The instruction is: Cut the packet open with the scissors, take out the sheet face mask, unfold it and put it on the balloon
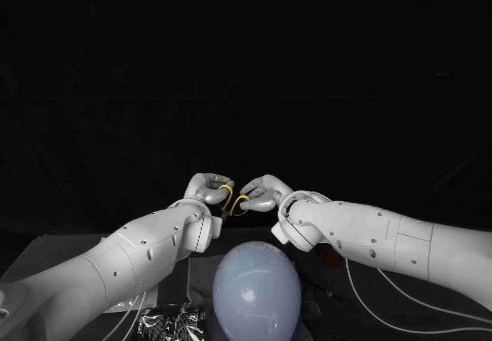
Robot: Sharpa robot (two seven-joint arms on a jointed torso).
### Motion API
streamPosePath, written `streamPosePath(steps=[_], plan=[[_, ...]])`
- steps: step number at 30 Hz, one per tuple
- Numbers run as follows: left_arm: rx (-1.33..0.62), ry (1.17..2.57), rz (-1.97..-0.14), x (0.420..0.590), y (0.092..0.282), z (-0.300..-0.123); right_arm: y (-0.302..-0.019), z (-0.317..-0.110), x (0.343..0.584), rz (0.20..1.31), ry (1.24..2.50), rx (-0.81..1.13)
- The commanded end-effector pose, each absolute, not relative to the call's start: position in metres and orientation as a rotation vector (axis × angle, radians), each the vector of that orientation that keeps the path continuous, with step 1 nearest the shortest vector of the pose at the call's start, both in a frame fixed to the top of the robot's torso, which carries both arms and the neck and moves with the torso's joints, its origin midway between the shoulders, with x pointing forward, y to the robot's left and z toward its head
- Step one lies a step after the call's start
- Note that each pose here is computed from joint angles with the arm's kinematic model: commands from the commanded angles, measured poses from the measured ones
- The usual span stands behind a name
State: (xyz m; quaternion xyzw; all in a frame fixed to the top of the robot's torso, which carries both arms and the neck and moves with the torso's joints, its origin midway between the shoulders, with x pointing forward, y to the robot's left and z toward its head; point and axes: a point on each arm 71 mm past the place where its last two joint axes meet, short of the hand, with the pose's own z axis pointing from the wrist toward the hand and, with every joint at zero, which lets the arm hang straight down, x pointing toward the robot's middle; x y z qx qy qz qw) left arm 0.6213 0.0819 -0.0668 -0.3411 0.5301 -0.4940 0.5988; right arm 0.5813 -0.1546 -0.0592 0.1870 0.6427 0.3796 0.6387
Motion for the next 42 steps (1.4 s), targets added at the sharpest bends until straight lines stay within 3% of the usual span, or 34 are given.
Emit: streamPosePath(steps=[1, 19, 30, 42], plan=[[-0.798, 1.237, -1.161, 0.622, 0.081, -0.066, -0.151, -0.06, 0.58, 0.907, 1.514, 0.369], [-0.803, 1.245, -1.16, 0.622, 0.08, -0.066, -0.152, -0.06, 0.579, 0.932, 1.526, 0.341], [-0.81, 1.252, -1.157, 0.622, 0.08, -0.067, -0.15, -0.05, 0.576, 0.938, 1.375, 0.271], [-0.817, 1.259, -1.153, 0.622, 0.081, -0.068, -0.149, -0.046, 0.573, 0.954, 1.301, 0.25]])
